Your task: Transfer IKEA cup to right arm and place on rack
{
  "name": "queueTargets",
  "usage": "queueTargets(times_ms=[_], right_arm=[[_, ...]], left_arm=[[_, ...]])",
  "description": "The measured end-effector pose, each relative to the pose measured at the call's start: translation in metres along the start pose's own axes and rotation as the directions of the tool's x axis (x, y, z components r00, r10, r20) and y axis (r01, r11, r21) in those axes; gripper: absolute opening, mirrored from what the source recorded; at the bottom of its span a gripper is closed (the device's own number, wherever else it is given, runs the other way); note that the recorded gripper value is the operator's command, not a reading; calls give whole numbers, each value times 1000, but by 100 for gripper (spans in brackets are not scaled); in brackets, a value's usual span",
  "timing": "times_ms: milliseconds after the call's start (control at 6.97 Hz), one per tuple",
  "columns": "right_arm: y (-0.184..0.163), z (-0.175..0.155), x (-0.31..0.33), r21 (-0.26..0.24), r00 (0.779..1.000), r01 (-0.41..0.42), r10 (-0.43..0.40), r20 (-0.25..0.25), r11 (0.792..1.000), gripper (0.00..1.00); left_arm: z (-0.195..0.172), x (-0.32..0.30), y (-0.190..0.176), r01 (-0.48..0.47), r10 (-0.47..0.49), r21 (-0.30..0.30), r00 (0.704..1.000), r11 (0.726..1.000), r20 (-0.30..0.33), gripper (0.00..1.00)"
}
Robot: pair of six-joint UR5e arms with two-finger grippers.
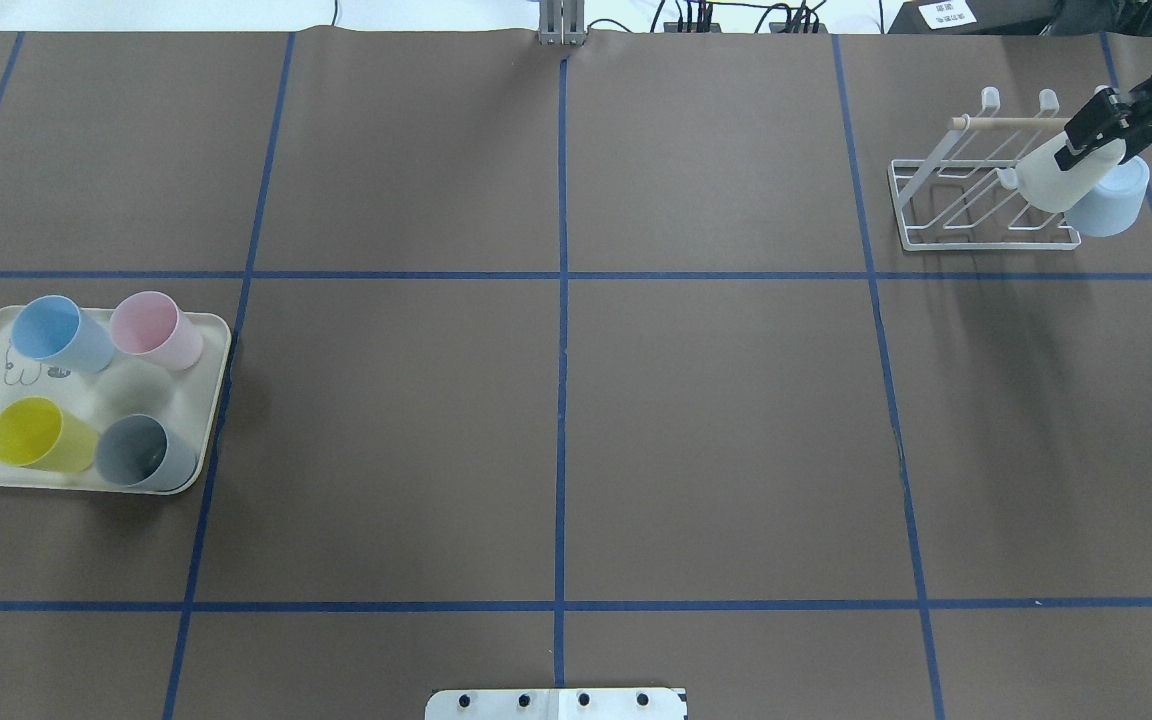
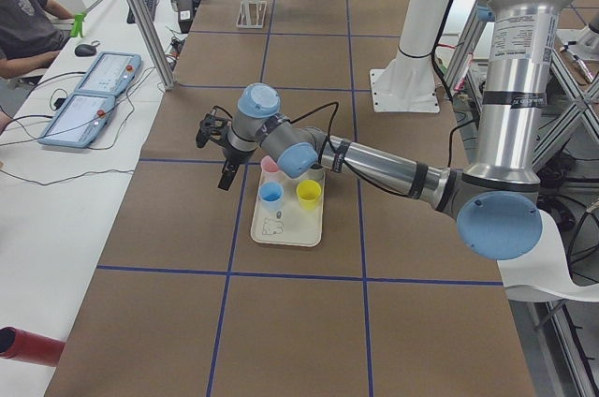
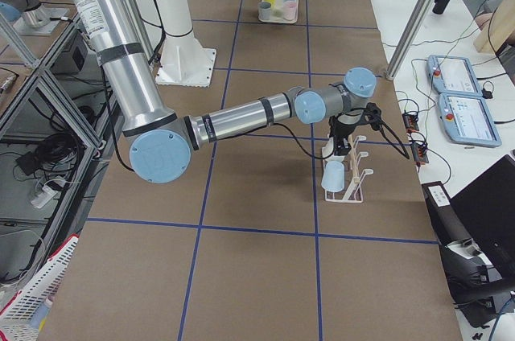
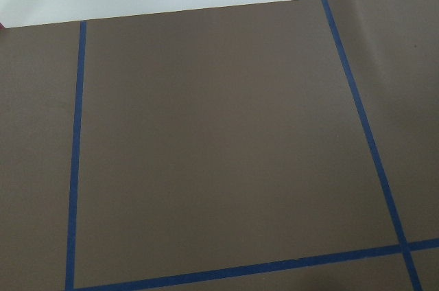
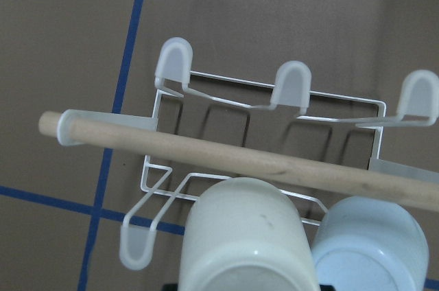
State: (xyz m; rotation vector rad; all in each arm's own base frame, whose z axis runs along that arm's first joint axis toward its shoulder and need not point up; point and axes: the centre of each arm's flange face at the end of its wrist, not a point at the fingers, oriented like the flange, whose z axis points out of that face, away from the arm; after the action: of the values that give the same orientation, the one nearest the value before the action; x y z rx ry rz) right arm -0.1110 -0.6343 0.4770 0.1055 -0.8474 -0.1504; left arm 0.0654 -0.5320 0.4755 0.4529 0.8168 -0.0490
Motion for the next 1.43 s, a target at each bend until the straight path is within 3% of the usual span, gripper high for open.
queueTargets(times_ms=[717, 1004, 1434], right_arm=[[-2, -13, 4, 29, 1000, 5, -6, 10, 1000, 99], [0, -39, 2, 72, 1000, 3, -5, 17, 997, 99], [15, -49, 0, 93, 1000, -3, 2, 12, 996, 99]], left_arm=[[1, -1, 1, -4, 4, -9, 1000, 1000, -7, 100], [6, -19, 21, -20, 20, -58, 1000, 998, -13, 100], [15, -33, 43, 60, -56, -192, 998, 980, 28, 100]])
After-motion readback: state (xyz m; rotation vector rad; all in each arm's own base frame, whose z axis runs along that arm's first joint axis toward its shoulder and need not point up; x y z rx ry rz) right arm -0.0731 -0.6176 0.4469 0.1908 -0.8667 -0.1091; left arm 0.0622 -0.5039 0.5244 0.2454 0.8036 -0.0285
